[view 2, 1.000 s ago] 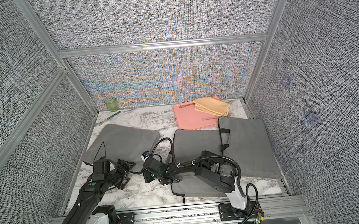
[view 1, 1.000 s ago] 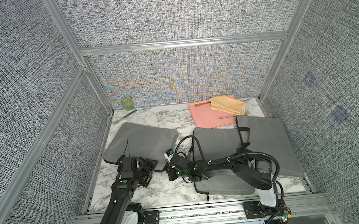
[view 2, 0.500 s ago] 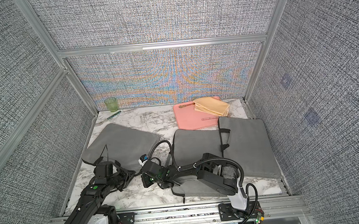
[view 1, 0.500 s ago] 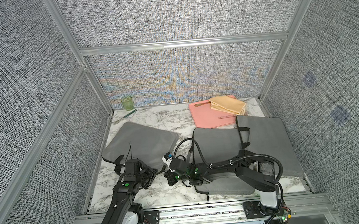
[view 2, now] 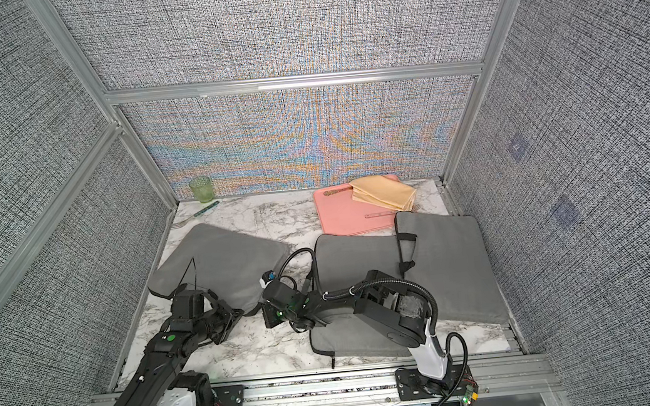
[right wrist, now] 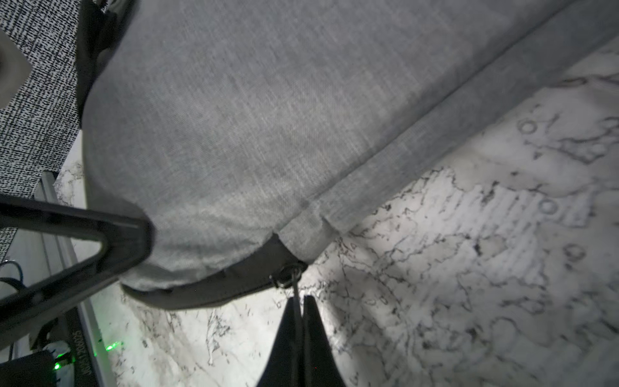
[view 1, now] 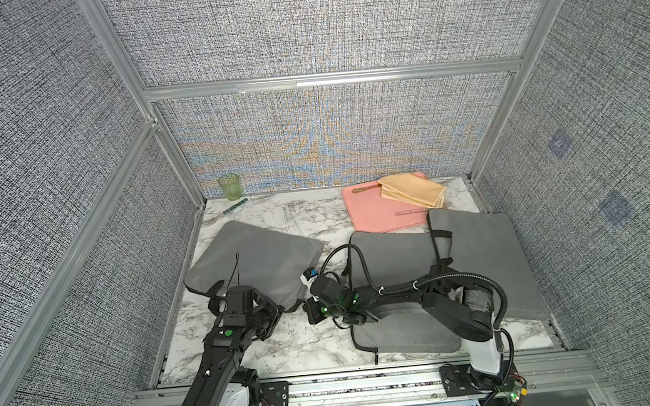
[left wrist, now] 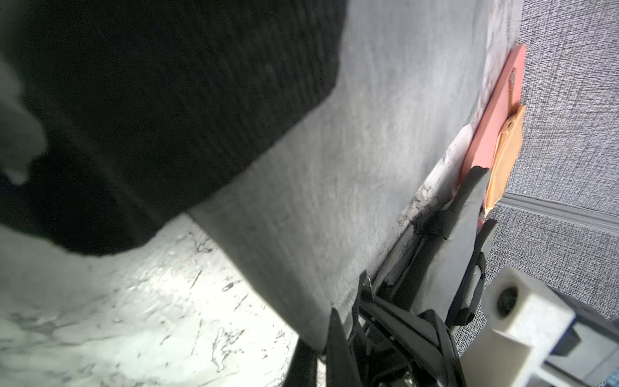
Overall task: Put the mouse into the laptop bag
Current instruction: Zip the zipper on the zippered laptop bag, then adjust the zippered laptop bag at the center of the board.
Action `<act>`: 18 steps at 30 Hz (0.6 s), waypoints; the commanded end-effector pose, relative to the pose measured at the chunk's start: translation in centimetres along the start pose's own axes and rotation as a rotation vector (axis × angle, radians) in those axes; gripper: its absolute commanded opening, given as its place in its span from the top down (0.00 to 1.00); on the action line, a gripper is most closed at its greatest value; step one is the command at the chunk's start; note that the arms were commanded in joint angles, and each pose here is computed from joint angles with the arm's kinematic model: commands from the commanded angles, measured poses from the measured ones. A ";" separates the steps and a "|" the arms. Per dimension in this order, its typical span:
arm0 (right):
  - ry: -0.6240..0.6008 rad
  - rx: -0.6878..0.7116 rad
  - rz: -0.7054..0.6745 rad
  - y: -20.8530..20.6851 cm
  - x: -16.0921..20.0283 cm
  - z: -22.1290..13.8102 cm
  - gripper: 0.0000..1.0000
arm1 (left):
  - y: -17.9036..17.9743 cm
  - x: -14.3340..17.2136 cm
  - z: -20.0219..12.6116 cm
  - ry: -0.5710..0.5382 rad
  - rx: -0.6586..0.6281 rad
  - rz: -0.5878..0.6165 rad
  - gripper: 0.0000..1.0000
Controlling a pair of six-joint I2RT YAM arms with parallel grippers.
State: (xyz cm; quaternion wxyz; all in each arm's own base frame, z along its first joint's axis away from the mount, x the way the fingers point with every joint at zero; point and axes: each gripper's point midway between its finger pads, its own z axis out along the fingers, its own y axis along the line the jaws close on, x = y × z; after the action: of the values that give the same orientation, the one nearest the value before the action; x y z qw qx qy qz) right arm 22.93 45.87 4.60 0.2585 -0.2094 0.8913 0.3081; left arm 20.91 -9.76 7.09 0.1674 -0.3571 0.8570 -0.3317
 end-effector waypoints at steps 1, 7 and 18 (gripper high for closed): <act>0.009 0.158 -0.030 -2.9 -0.1 -1.0 1.00 | 0.7 0.3 -0.2 0.008 -0.028 0.013 1.00; -0.054 0.244 -0.030 -5.6 -3.7 -4.1 0.39 | 2.1 1.0 -0.5 0.017 -0.059 0.014 1.00; -0.044 0.314 -0.030 -10.5 -12.7 0.5 0.01 | 3.4 0.8 -1.2 -0.013 -0.128 0.063 1.00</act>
State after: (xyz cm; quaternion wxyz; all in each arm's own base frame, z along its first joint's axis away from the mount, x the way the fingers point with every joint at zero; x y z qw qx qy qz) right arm 37.49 41.77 9.04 0.3387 -0.1516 0.9073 0.1977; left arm 18.21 -8.14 5.89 0.1636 -0.3510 0.8788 -0.2788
